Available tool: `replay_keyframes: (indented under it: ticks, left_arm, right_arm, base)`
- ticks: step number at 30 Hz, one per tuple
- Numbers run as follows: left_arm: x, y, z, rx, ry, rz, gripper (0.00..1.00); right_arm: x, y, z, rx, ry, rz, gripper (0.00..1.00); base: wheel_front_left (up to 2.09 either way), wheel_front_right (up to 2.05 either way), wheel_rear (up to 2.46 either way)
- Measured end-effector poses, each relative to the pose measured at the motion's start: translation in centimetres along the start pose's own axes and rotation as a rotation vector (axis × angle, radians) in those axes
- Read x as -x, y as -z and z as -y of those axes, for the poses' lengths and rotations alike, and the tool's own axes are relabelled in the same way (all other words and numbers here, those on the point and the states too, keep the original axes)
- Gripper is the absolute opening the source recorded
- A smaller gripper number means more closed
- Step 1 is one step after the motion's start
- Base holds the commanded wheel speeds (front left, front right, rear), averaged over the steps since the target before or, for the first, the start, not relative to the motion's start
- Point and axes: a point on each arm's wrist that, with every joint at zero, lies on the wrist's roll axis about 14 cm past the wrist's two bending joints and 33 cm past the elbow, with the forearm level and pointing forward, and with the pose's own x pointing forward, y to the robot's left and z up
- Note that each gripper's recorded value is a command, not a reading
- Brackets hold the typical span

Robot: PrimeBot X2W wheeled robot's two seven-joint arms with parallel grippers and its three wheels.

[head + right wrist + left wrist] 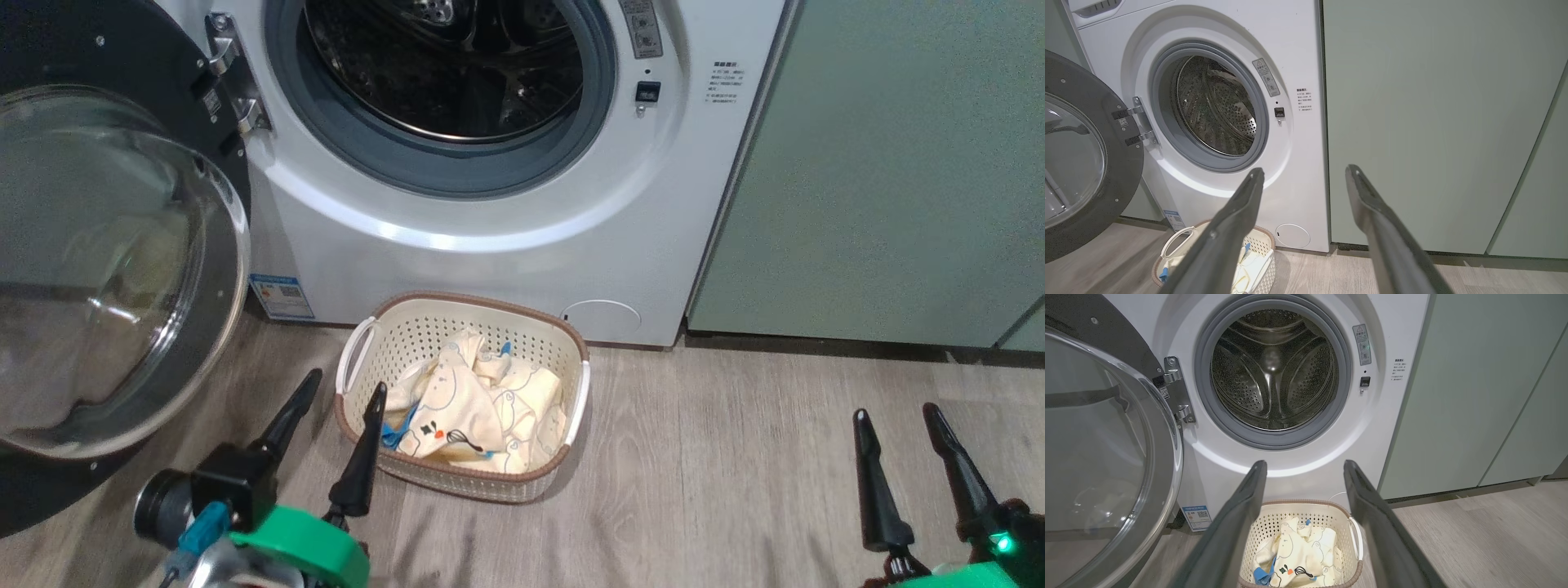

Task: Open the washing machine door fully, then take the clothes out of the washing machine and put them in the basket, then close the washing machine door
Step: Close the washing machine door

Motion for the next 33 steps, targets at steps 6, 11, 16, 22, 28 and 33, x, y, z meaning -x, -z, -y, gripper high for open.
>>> replay_keyframes:
  ticks: [6,11,16,22,28,33]
  left_arm:
    - [-0.1,0.2,0.0,0.001,0.001,-0.007,1.0]
    - [0.1,0.2,-0.3,0.0,-0.009,-0.006,1.0]
    - [0.4,0.1,-1.0,0.002,-0.035,-0.002,1.0]
    - [1.5,-0.1,-2.7,-0.003,-0.098,0.005,1.0]
    - [3.8,-0.7,-5.7,-0.018,-0.206,0.021,1.0]
    - [6.4,-1.3,-8.3,-0.031,-0.311,0.034,1.0]
  right_arm:
    - [-0.1,0.2,0.0,-0.001,0.001,-0.006,1.0]
    - [-0.2,0.3,0.0,-0.001,-0.003,-0.007,1.0]
    - [-0.8,0.5,-0.2,-0.002,-0.015,-0.012,1.0]
    - [-2.0,1.1,-1.8,-0.011,-0.073,-0.026,1.0]
    - [-3.6,1.8,-4.8,-0.026,-0.176,-0.038,1.0]
    - [-4.8,2.2,-8.0,-0.042,-0.28,-0.044,1.0]
  base:
    - [0.0,0.0,0.0]
    - [0.0,0.0,0.0]
    - [0.0,0.0,0.0]
    - [0.0,0.0,0.0]
    - [0.0,0.0,0.0]
    - [0.0,0.0,0.0]
